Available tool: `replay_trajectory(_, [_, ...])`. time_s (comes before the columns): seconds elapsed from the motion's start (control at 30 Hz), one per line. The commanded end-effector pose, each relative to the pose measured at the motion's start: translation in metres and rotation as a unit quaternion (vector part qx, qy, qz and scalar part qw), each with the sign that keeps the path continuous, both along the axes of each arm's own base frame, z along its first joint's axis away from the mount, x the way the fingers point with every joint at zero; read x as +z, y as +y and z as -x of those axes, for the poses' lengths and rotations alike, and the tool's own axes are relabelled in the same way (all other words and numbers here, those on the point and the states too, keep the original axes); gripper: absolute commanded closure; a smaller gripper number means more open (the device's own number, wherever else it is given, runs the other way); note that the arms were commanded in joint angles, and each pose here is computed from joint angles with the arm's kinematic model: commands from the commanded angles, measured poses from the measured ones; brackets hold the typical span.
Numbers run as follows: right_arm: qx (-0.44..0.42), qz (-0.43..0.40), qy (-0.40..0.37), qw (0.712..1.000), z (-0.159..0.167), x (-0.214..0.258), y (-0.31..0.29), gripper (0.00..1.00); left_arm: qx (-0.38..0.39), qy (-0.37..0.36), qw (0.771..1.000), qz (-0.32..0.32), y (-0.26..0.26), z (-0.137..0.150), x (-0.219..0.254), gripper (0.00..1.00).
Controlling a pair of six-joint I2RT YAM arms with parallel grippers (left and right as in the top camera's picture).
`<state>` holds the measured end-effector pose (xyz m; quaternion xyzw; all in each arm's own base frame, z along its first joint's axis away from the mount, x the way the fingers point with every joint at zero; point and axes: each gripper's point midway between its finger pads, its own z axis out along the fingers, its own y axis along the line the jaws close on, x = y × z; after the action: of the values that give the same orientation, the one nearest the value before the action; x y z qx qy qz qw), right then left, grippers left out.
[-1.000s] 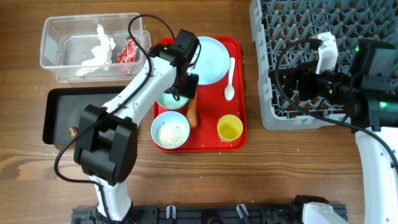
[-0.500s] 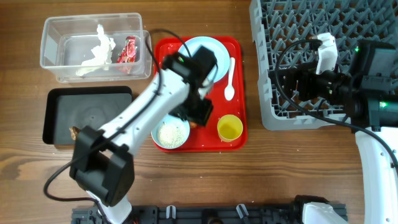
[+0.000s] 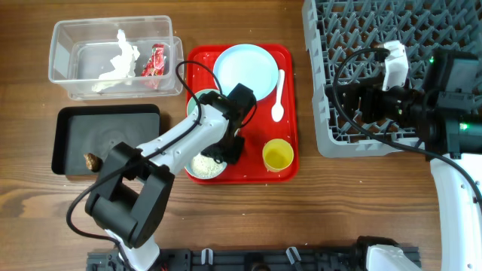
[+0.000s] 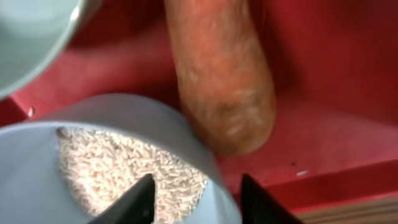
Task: Sort waste into correct bins and load items into the dishwasher rack
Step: 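Return the green bowl to the red tray and grasp the blue rice bowl, then tip the blue bowl over the black tray to pour out the rice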
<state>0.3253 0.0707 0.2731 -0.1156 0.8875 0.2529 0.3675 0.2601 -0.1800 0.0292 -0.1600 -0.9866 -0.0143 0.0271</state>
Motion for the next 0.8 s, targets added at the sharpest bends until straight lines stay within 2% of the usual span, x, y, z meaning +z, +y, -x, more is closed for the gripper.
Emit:
replay_trajectory(0.0, [0.001, 0.0, -0.002, 1.0, -0.002, 0.003, 0.001, 0.0, 0.007, -0.001, 1.0, 0.022, -0.008, -0.001, -0.003, 0.63])
replay_trajectory(0.13, [0.001, 0.001, -0.003, 1.0, -0.003, 0.003, 0.001, 0.0, 0.015, 0.006, 1.0, 0.023, -0.006, 0.006, -0.014, 0.65])
replay_trajectory(0.23, [0.002, 0.001, -0.005, 1.0, -0.003, 0.003, 0.001, 0.0, 0.015, 0.009, 1.0, 0.021, -0.004, 0.009, -0.018, 0.77])
replay_trajectory(0.33, [0.001, 0.001, -0.003, 1.0, -0.003, 0.003, 0.001, 0.0, 0.016, 0.007, 1.0, 0.022, -0.004, 0.008, -0.018, 0.8])
replay_trajectory(0.43, [0.001, 0.0, -0.003, 1.0, -0.003, 0.003, 0.001, 0.0, 0.017, 0.007, 1.0, 0.022, -0.004, 0.008, -0.018, 0.94])
replay_trajectory(0.47, [0.001, 0.0, -0.003, 1.0, -0.003, 0.003, 0.001, 0.0, 0.017, 0.007, 1.0, 0.022, -0.004, 0.008, -0.018, 0.96])
replay_trajectory(0.6, [0.001, 0.0, -0.003, 1.0, -0.003, 0.003, 0.001, 0.0, 0.017, 0.006, 1.0, 0.023, -0.005, 0.006, -0.015, 0.96])
replay_trajectory(0.77, [0.001, 0.0, -0.003, 1.0, -0.003, 0.003, 0.001, 0.0, 0.022, -0.01, 0.999, 0.035, -0.011, -0.009, 0.029, 0.96])
